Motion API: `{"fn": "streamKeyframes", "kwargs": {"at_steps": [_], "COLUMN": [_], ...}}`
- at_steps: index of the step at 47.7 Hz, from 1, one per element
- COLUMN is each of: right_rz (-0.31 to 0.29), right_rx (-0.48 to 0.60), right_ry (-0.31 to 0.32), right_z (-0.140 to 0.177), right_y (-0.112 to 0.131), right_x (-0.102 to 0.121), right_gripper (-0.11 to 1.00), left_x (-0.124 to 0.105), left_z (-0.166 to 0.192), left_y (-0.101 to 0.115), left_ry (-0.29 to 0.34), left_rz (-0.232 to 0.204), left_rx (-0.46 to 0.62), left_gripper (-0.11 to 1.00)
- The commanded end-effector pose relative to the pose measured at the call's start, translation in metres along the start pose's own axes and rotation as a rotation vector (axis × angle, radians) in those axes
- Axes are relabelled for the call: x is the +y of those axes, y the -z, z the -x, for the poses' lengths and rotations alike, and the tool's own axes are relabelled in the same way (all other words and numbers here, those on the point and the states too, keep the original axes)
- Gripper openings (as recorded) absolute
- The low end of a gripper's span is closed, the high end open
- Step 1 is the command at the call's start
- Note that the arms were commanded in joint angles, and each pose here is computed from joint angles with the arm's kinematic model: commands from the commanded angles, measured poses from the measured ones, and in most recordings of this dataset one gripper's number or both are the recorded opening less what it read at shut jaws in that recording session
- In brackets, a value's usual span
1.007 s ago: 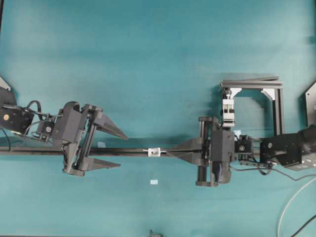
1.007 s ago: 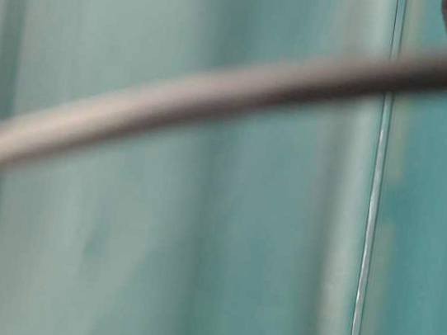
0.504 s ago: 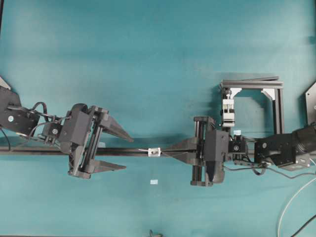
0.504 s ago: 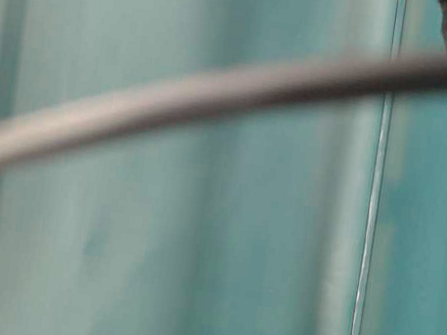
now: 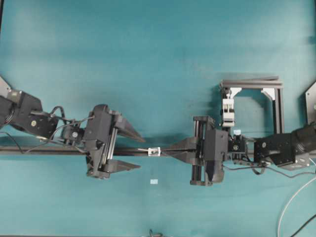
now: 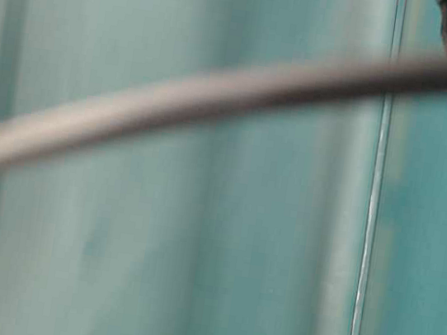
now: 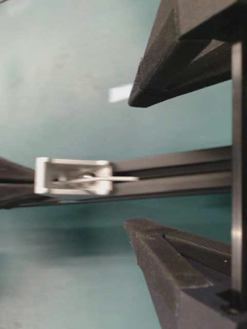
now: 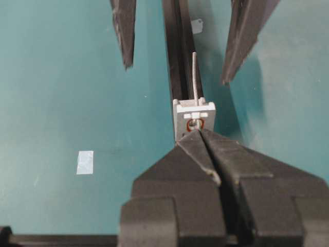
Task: Insert the wire through the hole in the metal fitting marked with a red label.
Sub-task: 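Move the left gripper to the fitting and grasp the protruding wire tip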
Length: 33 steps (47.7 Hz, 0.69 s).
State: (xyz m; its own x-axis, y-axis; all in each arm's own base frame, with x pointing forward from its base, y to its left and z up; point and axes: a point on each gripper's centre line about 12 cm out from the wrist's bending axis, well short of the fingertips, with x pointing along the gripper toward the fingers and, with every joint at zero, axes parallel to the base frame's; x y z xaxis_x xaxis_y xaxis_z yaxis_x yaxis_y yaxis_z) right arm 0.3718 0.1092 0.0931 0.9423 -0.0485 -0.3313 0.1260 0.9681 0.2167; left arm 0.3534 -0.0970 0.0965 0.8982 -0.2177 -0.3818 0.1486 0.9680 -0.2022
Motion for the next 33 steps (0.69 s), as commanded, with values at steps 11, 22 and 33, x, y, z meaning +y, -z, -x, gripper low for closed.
{"fn": "streamKeyframes", "kwargs": {"at_steps": [11, 22, 33], "right_rz": [-0.009, -0.010, -0.011], "right_rx": [-0.029, -0.030, -0.029], "right_ry": [-0.008, -0.007, -0.007], "right_z": [-0.0013, -0.0018, -0.0018], "right_y": [-0.0104, -0.0110, -0.0108], "right_x": [0.0030, 0.0027, 0.0028], "right_gripper": [-0.01, -0.01, -0.01], "left_x": [-0.0016, -0.0021, -0.0034], "left_z": [-0.0030, -0.0030, -0.0001], "left_y": [-0.0179, -0.0178, -0.0240], "left_ry": [0.007, 0.008, 0.012], "left_rz": [0.010, 0.012, 0.032], "left_rx": [-0.054, -0.053, -0.070], "left_gripper": [0.45, 0.30, -0.07]}}
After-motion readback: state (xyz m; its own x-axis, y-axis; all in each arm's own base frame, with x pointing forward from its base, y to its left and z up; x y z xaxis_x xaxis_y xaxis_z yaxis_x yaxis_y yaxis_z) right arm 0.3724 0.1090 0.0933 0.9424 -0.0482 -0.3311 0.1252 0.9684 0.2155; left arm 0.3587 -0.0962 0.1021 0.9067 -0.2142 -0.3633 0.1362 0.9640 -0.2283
